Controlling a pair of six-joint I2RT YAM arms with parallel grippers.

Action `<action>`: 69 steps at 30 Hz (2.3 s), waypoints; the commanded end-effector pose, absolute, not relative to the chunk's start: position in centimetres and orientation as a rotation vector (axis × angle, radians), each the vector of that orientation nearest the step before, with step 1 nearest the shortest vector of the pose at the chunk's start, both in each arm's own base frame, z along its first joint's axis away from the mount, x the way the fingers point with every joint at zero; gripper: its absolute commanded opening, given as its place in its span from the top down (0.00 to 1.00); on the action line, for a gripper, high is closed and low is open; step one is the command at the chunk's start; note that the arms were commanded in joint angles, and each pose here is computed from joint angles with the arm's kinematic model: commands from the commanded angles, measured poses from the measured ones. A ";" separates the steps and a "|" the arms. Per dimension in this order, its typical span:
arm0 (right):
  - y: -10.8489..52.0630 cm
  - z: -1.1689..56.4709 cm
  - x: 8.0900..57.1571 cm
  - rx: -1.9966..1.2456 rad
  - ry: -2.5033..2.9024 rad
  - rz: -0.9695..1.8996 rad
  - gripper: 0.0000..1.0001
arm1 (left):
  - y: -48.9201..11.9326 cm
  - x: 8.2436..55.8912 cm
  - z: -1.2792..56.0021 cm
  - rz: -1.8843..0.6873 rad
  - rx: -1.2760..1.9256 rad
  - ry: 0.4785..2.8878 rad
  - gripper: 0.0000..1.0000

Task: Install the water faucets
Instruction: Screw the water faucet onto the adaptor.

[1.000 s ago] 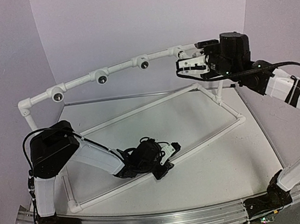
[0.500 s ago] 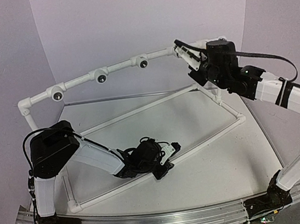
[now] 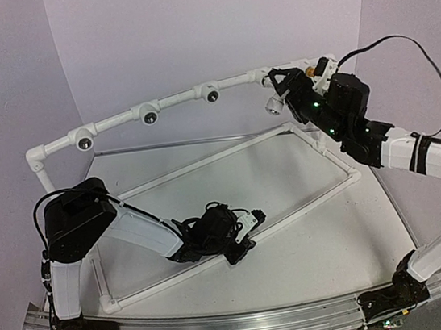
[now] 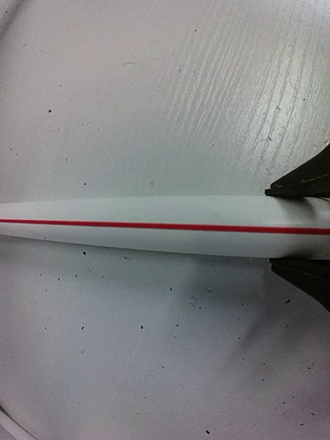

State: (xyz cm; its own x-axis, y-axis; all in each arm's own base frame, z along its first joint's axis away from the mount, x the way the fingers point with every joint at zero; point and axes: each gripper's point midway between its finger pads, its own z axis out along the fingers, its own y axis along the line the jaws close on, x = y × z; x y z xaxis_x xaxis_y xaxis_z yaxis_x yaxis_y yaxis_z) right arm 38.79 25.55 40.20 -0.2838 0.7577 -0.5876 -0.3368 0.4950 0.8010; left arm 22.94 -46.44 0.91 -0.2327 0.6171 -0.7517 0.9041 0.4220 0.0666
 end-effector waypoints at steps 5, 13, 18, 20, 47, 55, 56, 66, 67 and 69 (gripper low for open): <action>21.1 42.8 30.6 -0.329 1.670 0.458 0.12 | -37.9 18.1 -10.3 -0.296 1.505 2.340 1.00; 19.8 43.6 31.6 -1.334 1.211 -0.636 0.08 | -38.0 18.1 -10.4 -0.298 1.503 2.340 1.00; 21.9 43.4 34.4 -1.670 0.875 -1.088 0.04 | -38.0 18.1 -10.4 -0.297 1.497 2.344 1.00; 22.5 43.5 35.2 -1.728 0.811 -1.168 0.04 | -38.0 18.2 -10.4 -0.297 1.497 2.344 1.00; 26.1 38.7 42.6 -1.458 1.146 -1.151 0.60 | -38.0 18.2 -10.4 -0.295 1.495 2.352 1.00; 27.3 41.0 42.5 -0.470 1.589 -0.179 0.96 | -38.0 18.2 -10.5 -0.291 1.491 2.355 1.00; 27.1 41.7 42.6 -0.294 1.602 -0.021 1.00 | -38.0 18.2 -10.5 -0.291 1.491 2.355 1.00; 24.9 45.9 41.1 0.736 1.207 1.528 0.94 | -38.2 18.3 -10.6 -0.295 1.491 2.354 1.00; 24.4 46.4 40.5 0.735 1.160 1.568 0.81 | -38.1 18.4 -10.6 -0.295 1.491 2.355 1.00; 23.4 46.6 39.2 0.698 1.130 1.564 0.52 | -38.2 18.4 -10.6 -0.295 1.491 2.354 1.00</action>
State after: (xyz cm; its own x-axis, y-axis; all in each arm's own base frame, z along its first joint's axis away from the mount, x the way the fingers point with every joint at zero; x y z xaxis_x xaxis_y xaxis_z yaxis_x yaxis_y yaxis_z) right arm 41.72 24.15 39.82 -0.1855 0.7105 -0.6788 -0.2211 0.6429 0.7334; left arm 23.01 -46.47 0.91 -0.2362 0.6156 -0.7518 0.9049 0.4212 0.0606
